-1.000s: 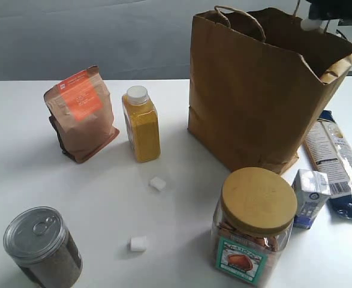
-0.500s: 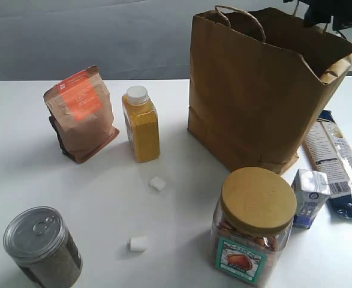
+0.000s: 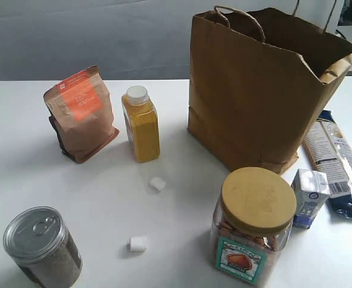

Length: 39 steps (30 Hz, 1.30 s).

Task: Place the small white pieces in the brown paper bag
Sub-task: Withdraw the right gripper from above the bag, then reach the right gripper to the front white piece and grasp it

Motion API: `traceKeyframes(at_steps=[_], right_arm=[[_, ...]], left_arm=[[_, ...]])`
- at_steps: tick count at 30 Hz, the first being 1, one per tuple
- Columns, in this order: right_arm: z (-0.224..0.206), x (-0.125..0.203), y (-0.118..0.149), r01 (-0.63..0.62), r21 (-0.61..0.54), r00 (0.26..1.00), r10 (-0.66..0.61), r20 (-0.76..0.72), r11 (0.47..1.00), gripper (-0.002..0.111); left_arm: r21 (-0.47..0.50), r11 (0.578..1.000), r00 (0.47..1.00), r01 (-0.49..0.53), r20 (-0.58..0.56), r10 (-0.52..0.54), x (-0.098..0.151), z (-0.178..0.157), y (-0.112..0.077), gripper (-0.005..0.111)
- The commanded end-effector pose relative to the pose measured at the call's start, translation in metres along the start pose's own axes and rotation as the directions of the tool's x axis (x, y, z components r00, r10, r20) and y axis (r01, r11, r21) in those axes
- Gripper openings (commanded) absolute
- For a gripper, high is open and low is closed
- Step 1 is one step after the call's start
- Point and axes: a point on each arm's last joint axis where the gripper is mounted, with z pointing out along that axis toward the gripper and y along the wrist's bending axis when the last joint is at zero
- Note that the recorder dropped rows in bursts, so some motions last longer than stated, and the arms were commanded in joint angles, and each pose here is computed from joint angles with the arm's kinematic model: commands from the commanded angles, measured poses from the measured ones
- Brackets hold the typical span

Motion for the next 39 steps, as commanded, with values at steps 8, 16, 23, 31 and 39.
traceKeyframes(at_steps=[8,16,23,31,39], right_arm=[[-0.017,0.049,0.1,0.214,-0.498,0.938,-0.319,-0.135,0.84,0.0],[0.021,0.089,0.158,0.255,-0.58,0.823,-0.488,-0.291,0.774,0.0],[0.076,0.12,0.184,0.212,-0.57,0.727,-0.518,-0.451,0.794,0.022],[0.127,0.145,0.203,0.148,-0.547,0.718,-0.47,-0.513,0.824,0.043],[0.165,0.166,0.212,0.123,-0.517,0.719,-0.435,-0.542,0.847,0.043]], left_arm=[[0.007,1.0,1.0,0.011,0.004,-0.011,0.001,0.0,0.0,0.0],[0.007,1.0,1.0,0.011,0.004,-0.011,0.001,0.0,0.0,0.0],[0.007,1.0,1.0,0.011,0.004,-0.011,0.001,0.0,0.0,0.0],[0.007,1.0,1.0,0.011,0.004,-0.011,0.001,0.0,0.0,0.0],[0.007,1.0,1.0,0.011,0.004,-0.011,0.001,0.0,0.0,0.0]])
